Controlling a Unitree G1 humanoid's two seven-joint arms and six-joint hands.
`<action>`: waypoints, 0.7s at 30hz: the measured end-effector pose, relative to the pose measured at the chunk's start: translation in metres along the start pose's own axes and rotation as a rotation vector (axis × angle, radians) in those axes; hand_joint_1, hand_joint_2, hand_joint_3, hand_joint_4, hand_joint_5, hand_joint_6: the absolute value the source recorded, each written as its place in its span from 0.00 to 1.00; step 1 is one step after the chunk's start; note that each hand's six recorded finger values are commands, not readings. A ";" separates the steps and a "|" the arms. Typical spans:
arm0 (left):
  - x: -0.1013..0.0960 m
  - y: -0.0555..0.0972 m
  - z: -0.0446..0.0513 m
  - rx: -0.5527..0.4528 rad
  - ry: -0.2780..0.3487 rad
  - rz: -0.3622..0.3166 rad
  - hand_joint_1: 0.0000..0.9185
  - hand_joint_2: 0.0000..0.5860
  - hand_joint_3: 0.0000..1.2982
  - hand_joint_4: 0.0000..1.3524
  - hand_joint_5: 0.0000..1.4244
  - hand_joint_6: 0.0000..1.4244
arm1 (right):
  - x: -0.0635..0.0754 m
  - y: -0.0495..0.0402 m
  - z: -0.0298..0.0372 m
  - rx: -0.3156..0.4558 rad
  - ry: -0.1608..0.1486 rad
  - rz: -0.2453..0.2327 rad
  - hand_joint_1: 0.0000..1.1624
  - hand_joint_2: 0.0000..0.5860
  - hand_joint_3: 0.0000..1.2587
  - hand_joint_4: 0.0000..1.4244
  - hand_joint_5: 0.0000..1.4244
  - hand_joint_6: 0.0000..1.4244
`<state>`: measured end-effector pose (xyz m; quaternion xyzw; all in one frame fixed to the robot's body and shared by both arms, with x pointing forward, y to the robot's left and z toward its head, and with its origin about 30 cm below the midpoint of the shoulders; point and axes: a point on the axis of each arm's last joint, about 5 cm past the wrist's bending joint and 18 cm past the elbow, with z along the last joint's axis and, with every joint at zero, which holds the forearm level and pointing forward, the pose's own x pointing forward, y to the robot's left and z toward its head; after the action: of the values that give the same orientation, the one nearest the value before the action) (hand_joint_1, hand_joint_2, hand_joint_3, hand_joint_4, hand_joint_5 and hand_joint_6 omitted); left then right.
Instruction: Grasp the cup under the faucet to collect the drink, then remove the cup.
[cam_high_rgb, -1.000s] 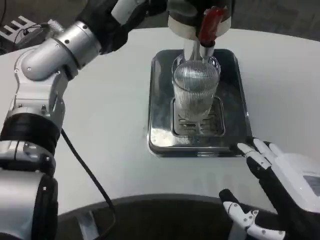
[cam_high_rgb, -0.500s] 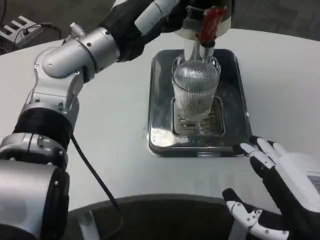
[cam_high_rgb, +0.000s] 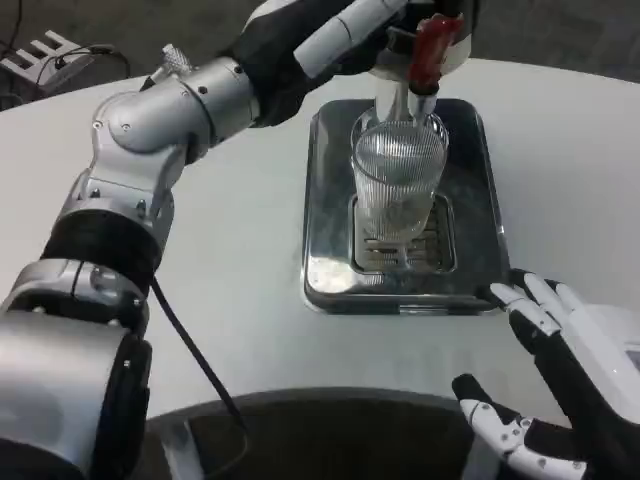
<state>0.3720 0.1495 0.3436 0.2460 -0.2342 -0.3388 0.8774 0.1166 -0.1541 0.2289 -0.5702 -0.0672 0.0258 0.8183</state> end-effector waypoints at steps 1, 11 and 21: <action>0.000 0.000 0.0003 0.012 0.001 -0.006 0.00 0.19 0.17 0.14 0.22 0.23 | 0.000 0.0001 -0.0001 0.001 0.001 0.001 0.32 0.77 0.10 0.00 0.01 0.07; 0.005 -0.003 0.0069 0.129 -0.002 -0.050 0.00 0.19 0.18 0.14 0.22 0.23 | 0.001 0.0004 -0.0020 0.036 0.007 0.005 0.32 0.77 0.11 0.00 0.01 0.07; 0.007 -0.006 0.0101 0.231 -0.006 -0.073 0.00 0.20 0.18 0.14 0.22 0.23 | 0.002 -0.0002 -0.0038 0.081 0.027 0.001 0.31 0.77 0.11 0.01 0.01 0.07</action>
<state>0.3680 0.1381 0.3496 0.3529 -0.2652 -0.3418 0.8296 0.1191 -0.1574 0.2280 -0.5370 -0.0550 0.0211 0.8415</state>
